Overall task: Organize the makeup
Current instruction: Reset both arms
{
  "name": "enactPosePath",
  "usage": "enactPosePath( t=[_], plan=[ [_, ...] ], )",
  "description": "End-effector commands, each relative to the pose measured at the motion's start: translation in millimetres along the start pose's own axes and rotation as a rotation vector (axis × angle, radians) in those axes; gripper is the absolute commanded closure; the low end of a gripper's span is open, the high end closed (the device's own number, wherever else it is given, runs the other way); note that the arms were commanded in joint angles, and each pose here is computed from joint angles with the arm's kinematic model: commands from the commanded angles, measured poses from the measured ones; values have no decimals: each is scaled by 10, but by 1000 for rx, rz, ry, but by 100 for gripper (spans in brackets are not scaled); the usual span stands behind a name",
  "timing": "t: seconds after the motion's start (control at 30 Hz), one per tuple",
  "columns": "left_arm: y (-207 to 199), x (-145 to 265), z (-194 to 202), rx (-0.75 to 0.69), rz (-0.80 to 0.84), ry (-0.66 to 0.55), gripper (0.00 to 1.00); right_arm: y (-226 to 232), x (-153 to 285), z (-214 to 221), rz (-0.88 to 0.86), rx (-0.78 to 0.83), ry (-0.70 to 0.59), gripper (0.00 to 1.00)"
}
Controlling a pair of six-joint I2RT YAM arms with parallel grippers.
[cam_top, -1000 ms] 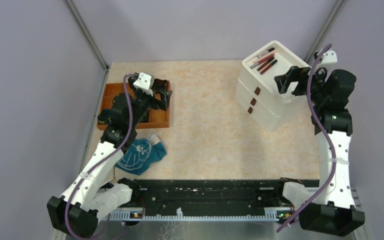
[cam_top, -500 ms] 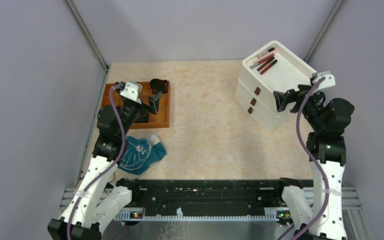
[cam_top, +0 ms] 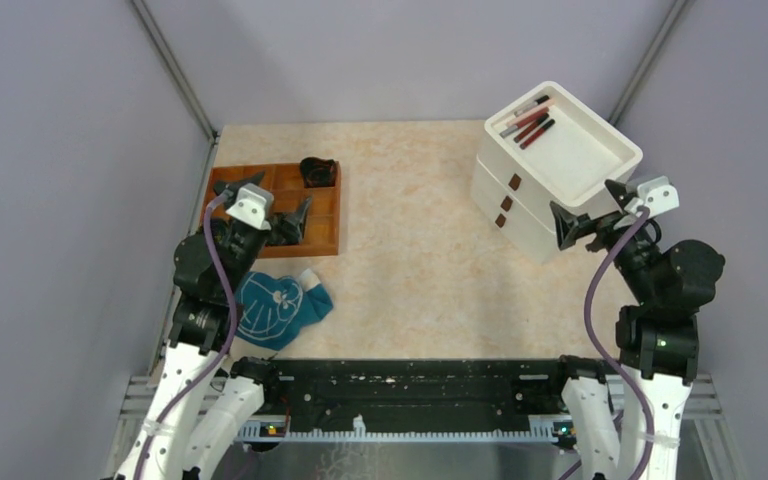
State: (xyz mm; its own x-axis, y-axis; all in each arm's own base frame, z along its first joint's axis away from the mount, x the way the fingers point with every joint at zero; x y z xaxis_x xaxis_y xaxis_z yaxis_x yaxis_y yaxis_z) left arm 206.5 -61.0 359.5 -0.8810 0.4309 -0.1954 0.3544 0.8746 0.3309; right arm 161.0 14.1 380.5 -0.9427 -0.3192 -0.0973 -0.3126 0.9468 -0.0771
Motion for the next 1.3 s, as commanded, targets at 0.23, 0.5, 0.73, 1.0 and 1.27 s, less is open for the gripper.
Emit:
enactPosePath(
  t=[0.23, 0.5, 0.73, 1.0, 1.27],
  plan=[
    [-91, 303, 121, 33, -19, -43, 1, 99, 134, 204, -48, 31, -29, 1],
    [-106, 381, 214, 26, -13, -60, 1, 115, 178, 233, -40, 45, -53, 1],
    [-115, 409, 264, 13, 1, -51, 1, 140, 209, 235, -49, 59, -64, 1],
    [-120, 404, 319, 3, -1, -45, 1, 155, 202, 265, -74, 64, -55, 1],
    [-121, 405, 330, 1, 0, -43, 1, 161, 216, 267, -74, 73, -55, 1]
  ],
)
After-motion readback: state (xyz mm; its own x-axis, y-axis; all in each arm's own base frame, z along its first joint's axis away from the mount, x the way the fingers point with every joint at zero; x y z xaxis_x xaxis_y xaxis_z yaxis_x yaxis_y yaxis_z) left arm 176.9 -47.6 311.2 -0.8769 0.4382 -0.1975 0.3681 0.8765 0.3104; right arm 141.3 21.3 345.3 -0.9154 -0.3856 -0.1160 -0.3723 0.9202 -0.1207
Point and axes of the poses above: each gripper's point midway between its finger pads, its own x axis back along the fingers, its own y axis along the line the jaws close on, z = x × y, the point moved 8 cm from there along x, back along the fingers, and after that the axes turned 5 degrees about -x, right-handed, at the moved point
